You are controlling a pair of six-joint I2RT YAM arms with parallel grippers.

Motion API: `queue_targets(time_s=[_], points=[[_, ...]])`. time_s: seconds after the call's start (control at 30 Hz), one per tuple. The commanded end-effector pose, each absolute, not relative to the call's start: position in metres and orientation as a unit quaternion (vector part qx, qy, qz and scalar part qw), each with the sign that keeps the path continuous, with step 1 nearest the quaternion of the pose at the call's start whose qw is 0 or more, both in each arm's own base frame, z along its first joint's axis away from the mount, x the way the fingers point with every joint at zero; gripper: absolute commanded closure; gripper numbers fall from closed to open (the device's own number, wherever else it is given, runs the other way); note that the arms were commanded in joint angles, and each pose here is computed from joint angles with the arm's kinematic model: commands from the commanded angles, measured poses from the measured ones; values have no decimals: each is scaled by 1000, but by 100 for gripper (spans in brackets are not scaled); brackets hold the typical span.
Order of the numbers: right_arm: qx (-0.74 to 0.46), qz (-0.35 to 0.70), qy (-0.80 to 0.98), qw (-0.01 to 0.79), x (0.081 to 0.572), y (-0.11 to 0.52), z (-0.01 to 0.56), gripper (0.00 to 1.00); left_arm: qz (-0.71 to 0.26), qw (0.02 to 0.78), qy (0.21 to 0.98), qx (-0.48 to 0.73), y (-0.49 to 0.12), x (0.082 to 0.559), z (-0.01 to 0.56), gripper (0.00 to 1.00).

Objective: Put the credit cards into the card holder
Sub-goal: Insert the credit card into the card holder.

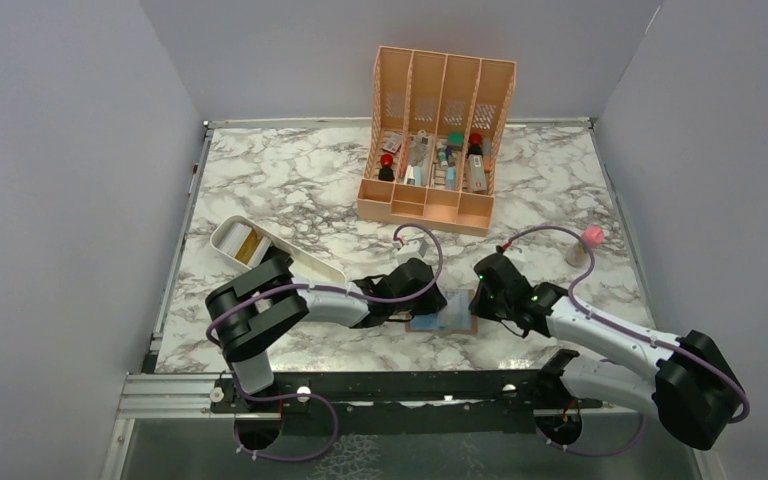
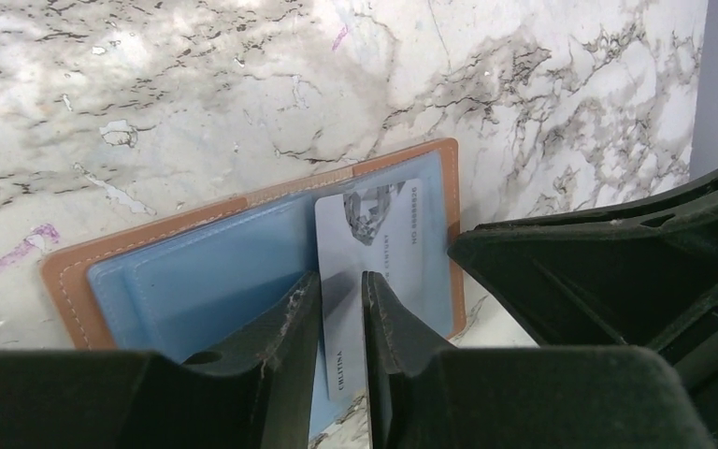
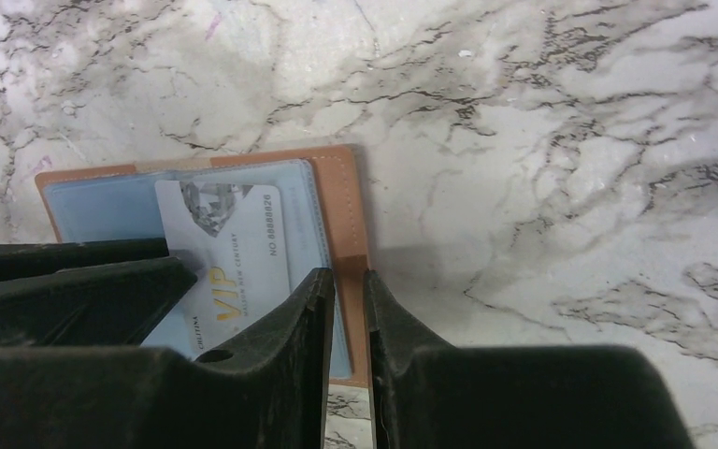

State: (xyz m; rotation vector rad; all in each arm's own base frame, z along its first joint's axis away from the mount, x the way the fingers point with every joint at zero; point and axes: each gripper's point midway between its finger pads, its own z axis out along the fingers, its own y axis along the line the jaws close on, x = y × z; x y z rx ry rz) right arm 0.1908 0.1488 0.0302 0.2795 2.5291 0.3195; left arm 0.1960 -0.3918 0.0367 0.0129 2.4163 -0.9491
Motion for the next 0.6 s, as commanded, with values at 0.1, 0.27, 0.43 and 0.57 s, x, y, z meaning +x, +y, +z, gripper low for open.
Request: queue_targets(time_s=[0.1, 0.27, 0.43, 0.57], points=[[169, 67, 944, 276, 189, 129, 31, 77, -383, 273, 882, 13, -402, 188, 61, 69], [198, 39, 941, 272, 184, 116, 25, 78, -387, 273, 880, 16, -402, 185, 63, 68], [201, 50, 941, 266, 183, 120, 22, 79, -390, 267, 881, 19, -406, 180, 61, 68], [193, 92, 942, 257, 181, 135, 20, 82, -394, 260, 881, 24, -412, 174, 60, 68]])
